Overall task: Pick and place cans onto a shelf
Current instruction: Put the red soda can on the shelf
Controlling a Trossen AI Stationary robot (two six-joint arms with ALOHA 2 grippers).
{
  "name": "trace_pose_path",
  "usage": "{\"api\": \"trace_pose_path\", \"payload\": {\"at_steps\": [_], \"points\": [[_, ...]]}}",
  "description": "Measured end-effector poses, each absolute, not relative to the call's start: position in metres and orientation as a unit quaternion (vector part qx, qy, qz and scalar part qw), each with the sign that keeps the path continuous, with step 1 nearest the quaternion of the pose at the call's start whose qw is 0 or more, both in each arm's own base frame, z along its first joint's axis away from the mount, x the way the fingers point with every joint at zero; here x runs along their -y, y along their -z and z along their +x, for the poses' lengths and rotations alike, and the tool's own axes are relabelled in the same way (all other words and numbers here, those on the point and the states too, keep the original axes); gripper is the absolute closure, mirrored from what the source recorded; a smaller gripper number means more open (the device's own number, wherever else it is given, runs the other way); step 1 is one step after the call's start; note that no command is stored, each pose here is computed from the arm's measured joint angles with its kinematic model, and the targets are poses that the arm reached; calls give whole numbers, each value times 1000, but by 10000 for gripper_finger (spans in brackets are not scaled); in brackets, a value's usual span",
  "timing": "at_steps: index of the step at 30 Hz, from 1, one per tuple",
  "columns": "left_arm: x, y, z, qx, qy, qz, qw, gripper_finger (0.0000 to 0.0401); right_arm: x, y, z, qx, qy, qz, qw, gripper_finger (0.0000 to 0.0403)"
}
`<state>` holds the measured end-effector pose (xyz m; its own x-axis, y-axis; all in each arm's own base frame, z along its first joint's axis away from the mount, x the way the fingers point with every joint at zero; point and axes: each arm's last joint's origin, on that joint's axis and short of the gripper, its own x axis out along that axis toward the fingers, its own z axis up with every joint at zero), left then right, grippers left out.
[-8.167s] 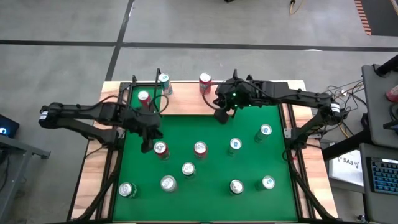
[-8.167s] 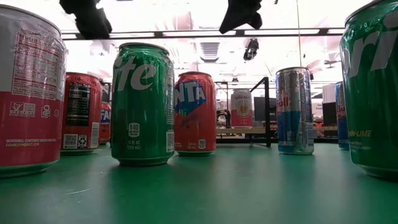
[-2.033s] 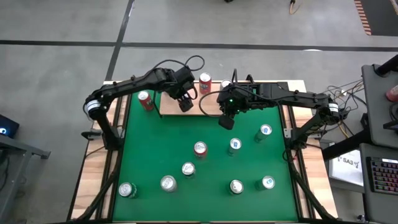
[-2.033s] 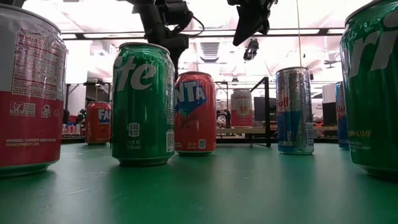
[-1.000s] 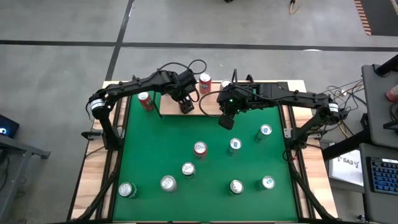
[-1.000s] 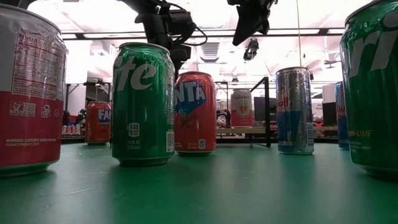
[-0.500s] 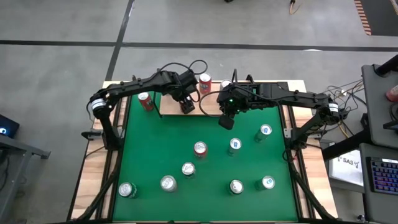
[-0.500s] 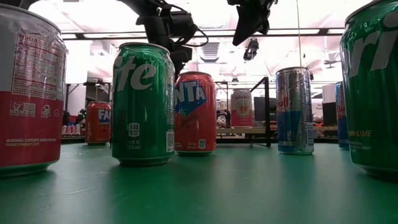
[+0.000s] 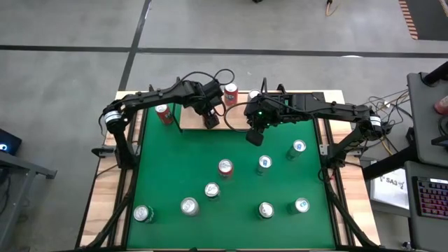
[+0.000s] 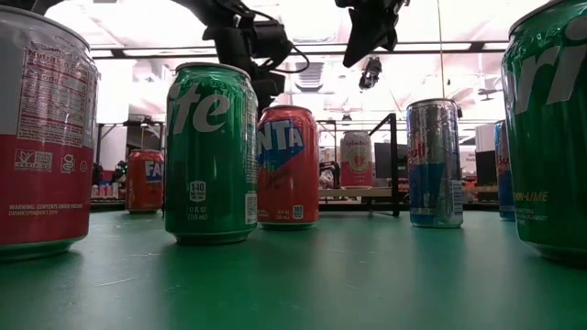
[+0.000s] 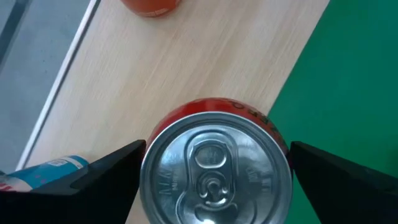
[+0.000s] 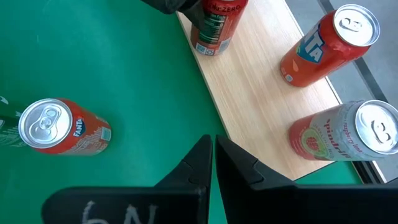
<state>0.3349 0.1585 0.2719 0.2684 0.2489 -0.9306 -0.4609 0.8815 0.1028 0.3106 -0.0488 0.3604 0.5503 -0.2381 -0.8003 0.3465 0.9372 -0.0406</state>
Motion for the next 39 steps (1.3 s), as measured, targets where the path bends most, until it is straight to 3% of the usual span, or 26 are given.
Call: {"api": "trace_pose_path", "payload": {"at_steps": [12, 17, 26, 39], "points": [[-151, -316, 317, -516, -209, -40, 829, 20, 50, -364, 315, -417, 172, 73, 890, 390], [-138, -348, 297, -475, -209, -16, 855, 42, 50, -367, 321, -385, 170, 72, 904, 390], [-100, -364, 257, -354, -146, 30, 923, 141, 55, -349, 354, -356, 163, 56, 918, 390], [-68, -289, 212, -192, -127, 60, 971, 311, 69, -297, 409, -334, 167, 56, 926, 390]]}}
